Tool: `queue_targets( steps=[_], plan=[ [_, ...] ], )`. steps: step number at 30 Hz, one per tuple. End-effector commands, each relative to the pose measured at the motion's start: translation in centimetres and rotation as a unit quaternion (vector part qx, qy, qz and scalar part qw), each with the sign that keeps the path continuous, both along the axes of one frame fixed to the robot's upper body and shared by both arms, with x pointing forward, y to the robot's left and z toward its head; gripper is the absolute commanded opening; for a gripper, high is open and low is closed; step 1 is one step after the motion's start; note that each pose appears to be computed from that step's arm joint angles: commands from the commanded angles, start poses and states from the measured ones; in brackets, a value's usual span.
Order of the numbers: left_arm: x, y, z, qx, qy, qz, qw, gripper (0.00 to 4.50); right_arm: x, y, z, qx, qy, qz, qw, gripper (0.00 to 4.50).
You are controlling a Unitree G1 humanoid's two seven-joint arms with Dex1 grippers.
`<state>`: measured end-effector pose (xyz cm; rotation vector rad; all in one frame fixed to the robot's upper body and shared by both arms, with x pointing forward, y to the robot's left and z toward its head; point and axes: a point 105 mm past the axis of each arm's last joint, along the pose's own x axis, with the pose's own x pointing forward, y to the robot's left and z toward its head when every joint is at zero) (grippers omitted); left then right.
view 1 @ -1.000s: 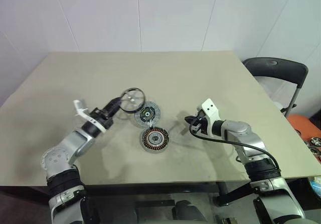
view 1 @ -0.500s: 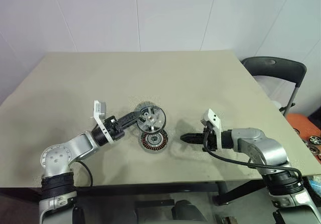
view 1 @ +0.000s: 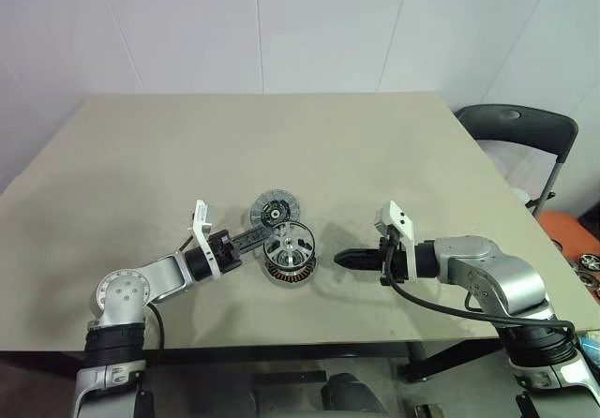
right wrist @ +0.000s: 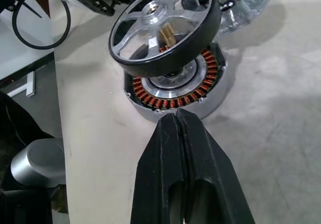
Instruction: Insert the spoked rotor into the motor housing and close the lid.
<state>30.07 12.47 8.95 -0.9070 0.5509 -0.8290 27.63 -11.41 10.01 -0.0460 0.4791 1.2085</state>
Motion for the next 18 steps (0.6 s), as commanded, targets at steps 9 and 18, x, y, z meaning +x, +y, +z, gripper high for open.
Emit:
queue_targets(
  steps=[9,18],
  plan=[
    [-0.9,1.1,-0.6,-0.002,-0.001,-0.005,1.0,0.51,0.1,-0.1,0.5,0.001,-0.019,-0.007,1.0,0.0],
    [-1.2,1.6,-1.9,0.002,0.009,0.004,1.0,0.51,0.2,-0.1,0.3,-0.002,-0.017,-0.01,1.0,0.0]
  ],
)
